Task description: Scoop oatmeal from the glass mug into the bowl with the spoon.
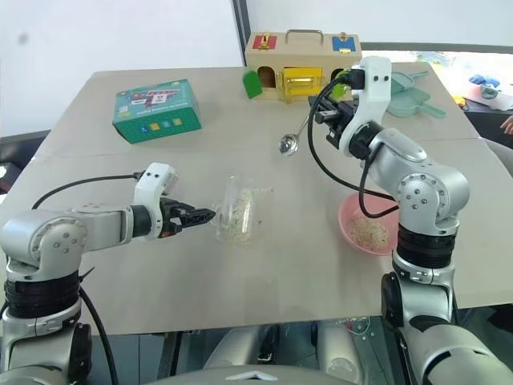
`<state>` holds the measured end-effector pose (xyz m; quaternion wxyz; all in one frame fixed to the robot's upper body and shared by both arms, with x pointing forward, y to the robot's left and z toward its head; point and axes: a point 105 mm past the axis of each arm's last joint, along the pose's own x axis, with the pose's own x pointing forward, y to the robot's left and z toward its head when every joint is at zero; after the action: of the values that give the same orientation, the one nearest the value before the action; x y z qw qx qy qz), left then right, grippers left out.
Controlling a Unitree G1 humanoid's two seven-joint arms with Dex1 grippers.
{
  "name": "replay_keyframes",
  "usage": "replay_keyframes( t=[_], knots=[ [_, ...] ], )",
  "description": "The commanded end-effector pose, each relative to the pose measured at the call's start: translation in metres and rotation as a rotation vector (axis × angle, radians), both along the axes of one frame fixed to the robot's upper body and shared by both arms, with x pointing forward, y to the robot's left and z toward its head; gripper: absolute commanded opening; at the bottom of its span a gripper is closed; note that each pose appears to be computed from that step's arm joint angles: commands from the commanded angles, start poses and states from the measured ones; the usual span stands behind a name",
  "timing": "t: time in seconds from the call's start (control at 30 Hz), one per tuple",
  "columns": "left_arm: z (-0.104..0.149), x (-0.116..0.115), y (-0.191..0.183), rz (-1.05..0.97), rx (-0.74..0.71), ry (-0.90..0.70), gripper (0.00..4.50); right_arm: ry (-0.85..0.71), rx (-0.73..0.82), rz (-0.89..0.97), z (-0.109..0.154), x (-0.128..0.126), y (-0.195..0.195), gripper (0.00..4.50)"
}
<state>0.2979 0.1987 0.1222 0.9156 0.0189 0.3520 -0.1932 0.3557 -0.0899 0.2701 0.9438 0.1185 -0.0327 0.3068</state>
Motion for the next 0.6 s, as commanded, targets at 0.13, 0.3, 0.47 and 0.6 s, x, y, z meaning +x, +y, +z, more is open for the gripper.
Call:
replay_keyframes(
  t=[0.13,0.3,0.47,0.6],
  knots=[
    [0.002,0.006,-0.005,-0.003,0.134,-0.023,3.34,-0.060,0.011,0.004,0.013,-0.007,-0.001,0.00],
    [-0.010,0.008,-0.020,-0.012,0.120,0.008,3.34,-0.059,0.008,0.006,0.013,-0.008,-0.001,0.00],
    [-0.016,0.014,-0.031,0.015,0.111,0.032,3.34,-0.061,0.002,0.006,0.014,-0.008,-0.002,0.00],
    [-0.017,0.019,-0.031,0.052,0.115,0.036,2.20,-0.062,-0.006,0.004,0.015,-0.009,-0.003,0.00]
  ],
)
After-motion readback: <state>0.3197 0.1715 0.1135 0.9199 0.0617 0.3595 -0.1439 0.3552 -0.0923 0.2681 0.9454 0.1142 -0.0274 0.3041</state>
